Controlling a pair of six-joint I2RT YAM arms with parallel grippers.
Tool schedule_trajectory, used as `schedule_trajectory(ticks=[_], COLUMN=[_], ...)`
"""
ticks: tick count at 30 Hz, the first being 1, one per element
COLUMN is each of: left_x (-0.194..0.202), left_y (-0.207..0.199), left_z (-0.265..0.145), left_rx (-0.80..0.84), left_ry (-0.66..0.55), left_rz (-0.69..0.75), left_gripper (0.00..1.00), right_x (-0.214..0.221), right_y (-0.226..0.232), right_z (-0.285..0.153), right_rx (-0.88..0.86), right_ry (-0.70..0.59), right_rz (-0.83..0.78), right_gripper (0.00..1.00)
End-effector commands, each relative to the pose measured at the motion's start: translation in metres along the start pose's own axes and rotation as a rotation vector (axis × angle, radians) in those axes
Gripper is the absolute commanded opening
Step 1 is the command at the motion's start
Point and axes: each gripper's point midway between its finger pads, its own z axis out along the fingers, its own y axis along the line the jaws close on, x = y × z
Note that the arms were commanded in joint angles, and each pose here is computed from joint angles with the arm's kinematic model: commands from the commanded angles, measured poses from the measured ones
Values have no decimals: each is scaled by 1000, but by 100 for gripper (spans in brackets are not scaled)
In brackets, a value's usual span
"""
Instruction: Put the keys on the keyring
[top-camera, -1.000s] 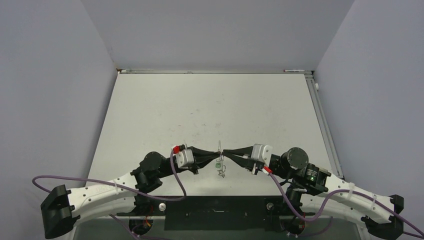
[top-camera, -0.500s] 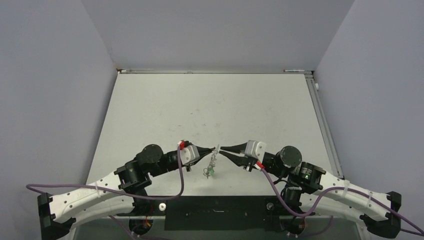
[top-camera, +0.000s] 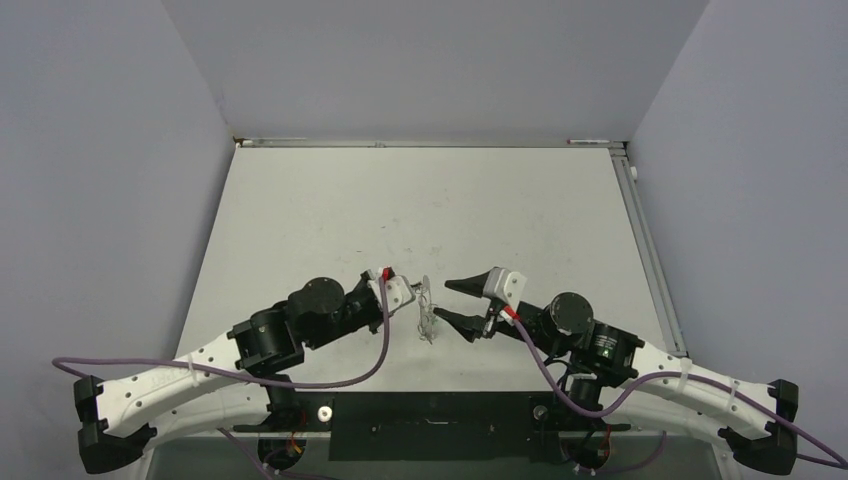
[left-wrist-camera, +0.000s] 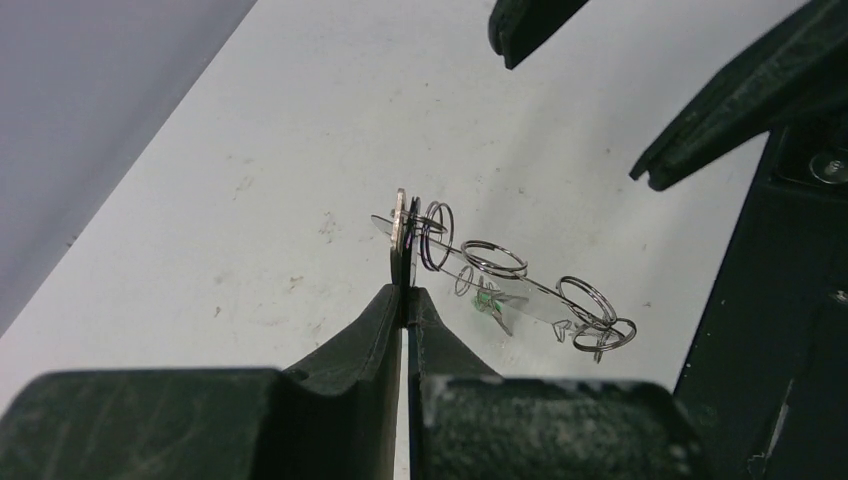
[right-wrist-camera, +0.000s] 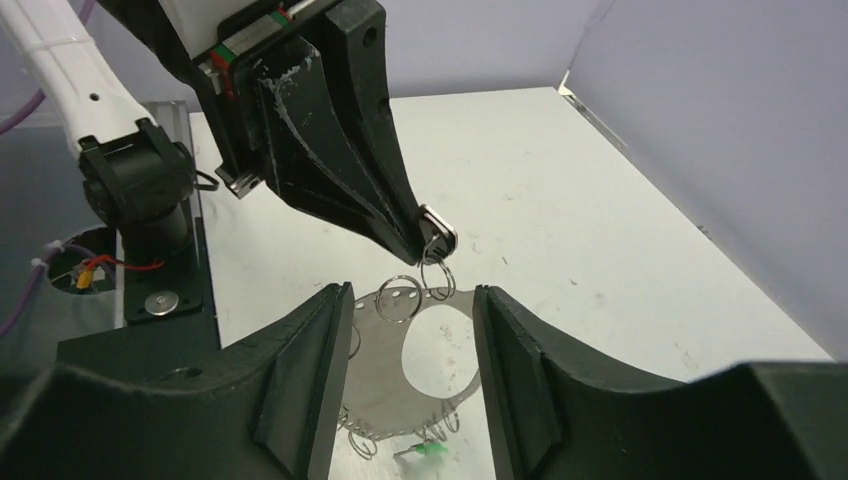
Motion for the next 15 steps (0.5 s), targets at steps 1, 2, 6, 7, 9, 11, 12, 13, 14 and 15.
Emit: schedule_trajectory(ticks=[1, 2, 6, 7, 9, 11, 12, 13, 14, 15], left_x=[-20, -18, -17, -16, -10, 0, 5, 12, 17, 24], left_y=[24, 26, 33, 34, 34, 32, 31, 30, 31, 32], left_z=[0, 3, 13, 16, 23, 32, 37, 42, 46, 50], left_rx=[-119, -128, -167, -176, -172, -149, -138, -128, -124, -123], left_ry=[12, 41, 131, 153, 206, 275, 306, 342, 368, 400], left_rz=[-31, -30, -35, -35, -25, -15, -13, -10, -8, -4], left_gripper=[0, 0, 0, 0, 0, 0, 0, 0, 0, 0], right_x=[11, 13, 33, 37, 45, 51, 55, 60, 64, 68], right_y=[-16, -18, -22, -24, -32, -41, -46, -52, -58, -64], right_z=[-3, -5, -11, -13, -18, -24, -27, -31, -35, -40], right_rx=[130, 151, 212, 230, 289, 358, 394, 437, 481, 532], right_ry=[19, 24, 44, 50, 65, 71, 78, 88, 96, 106], right_rz=[136, 170, 240, 243, 254, 267, 273, 279, 286, 295], right_gripper=[53, 56, 70, 71, 72, 73, 73, 73, 73, 73])
